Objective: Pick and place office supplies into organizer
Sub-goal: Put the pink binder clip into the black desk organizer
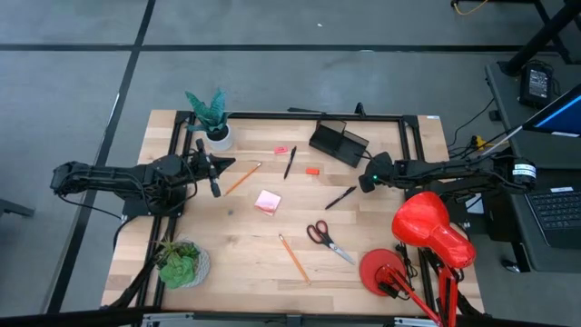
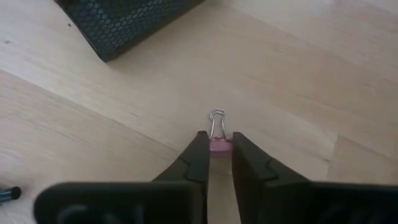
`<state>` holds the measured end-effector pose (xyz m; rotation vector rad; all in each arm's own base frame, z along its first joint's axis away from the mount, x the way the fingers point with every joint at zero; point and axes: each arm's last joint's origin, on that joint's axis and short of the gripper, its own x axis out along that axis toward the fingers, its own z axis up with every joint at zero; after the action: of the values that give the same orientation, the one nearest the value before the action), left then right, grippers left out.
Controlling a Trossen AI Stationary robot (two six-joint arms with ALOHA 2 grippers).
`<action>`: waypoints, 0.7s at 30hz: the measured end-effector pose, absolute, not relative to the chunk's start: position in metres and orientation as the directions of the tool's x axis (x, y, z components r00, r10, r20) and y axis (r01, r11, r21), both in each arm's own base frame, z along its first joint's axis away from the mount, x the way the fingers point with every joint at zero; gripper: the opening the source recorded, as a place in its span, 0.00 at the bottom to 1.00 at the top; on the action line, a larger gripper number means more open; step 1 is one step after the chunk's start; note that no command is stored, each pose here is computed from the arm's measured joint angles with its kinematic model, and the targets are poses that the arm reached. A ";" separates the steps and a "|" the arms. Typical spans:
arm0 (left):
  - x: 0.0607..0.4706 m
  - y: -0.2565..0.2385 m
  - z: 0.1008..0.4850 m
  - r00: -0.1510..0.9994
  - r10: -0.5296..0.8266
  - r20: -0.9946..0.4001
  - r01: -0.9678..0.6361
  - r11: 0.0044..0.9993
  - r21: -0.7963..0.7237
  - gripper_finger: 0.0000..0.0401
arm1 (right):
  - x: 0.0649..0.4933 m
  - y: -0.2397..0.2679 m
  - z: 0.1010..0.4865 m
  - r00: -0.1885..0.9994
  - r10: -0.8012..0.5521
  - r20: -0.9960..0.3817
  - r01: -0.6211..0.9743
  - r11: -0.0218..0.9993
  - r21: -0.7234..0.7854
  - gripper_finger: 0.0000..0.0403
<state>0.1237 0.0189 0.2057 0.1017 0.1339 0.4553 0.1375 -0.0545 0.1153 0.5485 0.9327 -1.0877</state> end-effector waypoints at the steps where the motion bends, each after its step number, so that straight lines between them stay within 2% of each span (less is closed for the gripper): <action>1: 0.124 0.019 0.206 0.890 0.444 -0.106 -0.431 0.893 0.128 0.01 | 0.138 -0.055 0.115 0.161 -0.499 -0.851 0.918 0.393 -0.057 0.09; 7: 0.124 0.019 0.206 0.890 0.444 -0.106 -0.431 0.893 0.128 0.01 | 0.138 -0.055 0.115 0.167 -0.497 -0.851 0.918 0.394 -0.050 0.12; 21: 0.124 0.019 0.206 0.890 0.444 -0.106 -0.431 0.893 0.128 0.01 | 0.139 -0.055 0.116 0.182 -0.489 -0.853 0.916 0.400 -0.034 0.11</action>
<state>0.1237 0.0189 0.2057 0.1017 0.1338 0.4552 0.1392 -0.0545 0.1157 0.5645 0.9212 -1.0689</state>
